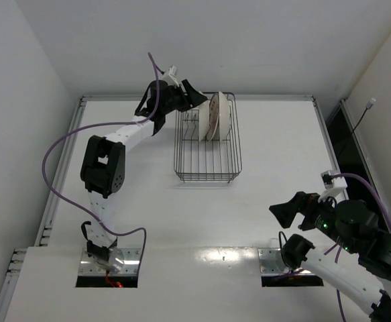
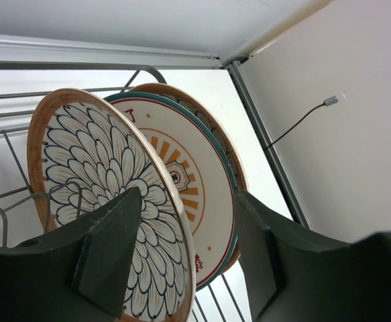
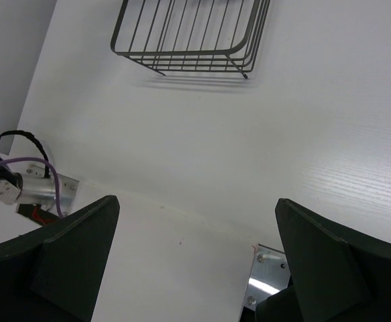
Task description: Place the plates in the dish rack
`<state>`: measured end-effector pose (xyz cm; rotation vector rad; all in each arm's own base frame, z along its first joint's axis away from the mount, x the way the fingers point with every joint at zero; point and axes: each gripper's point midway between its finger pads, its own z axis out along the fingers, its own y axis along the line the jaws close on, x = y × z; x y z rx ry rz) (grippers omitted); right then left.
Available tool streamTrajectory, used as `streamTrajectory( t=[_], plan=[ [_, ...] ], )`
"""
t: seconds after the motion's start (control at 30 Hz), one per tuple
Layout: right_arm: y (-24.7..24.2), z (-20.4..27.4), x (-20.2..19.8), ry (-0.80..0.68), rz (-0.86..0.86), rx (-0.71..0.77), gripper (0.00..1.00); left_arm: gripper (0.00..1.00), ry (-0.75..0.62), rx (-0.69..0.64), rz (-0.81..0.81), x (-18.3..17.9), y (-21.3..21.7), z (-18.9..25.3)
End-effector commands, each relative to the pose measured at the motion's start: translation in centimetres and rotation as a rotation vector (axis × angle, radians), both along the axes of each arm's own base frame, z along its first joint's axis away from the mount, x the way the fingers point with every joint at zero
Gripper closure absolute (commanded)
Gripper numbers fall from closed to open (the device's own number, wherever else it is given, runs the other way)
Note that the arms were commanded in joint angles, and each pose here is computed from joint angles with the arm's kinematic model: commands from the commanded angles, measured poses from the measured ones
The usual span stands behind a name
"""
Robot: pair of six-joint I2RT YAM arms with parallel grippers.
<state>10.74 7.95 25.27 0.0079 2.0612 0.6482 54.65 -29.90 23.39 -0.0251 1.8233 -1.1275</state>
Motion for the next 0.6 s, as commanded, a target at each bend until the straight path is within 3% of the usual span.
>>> streamTrajectory(
  t=[0.0,0.23,0.33,0.57],
  plan=[
    [0.2,1.3,-0.3,-0.019,0.011,0.045,0.00,0.46,-0.162,-0.012,-0.043,-1.8,-0.4,7.8],
    [0.1,2.5,-0.6,-0.034,0.019,0.065,0.00,0.44,-0.134,0.059,-0.021,-3.8,2.3,6.5],
    [-0.1,2.5,-0.8,-0.029,0.019,0.060,0.00,0.44,-0.101,0.136,0.013,-5.1,4.1,4.3],
    [-0.3,2.8,-0.7,-0.038,0.016,0.048,0.00,0.44,-0.147,0.359,0.153,-10.5,9.4,5.2]
  ],
)
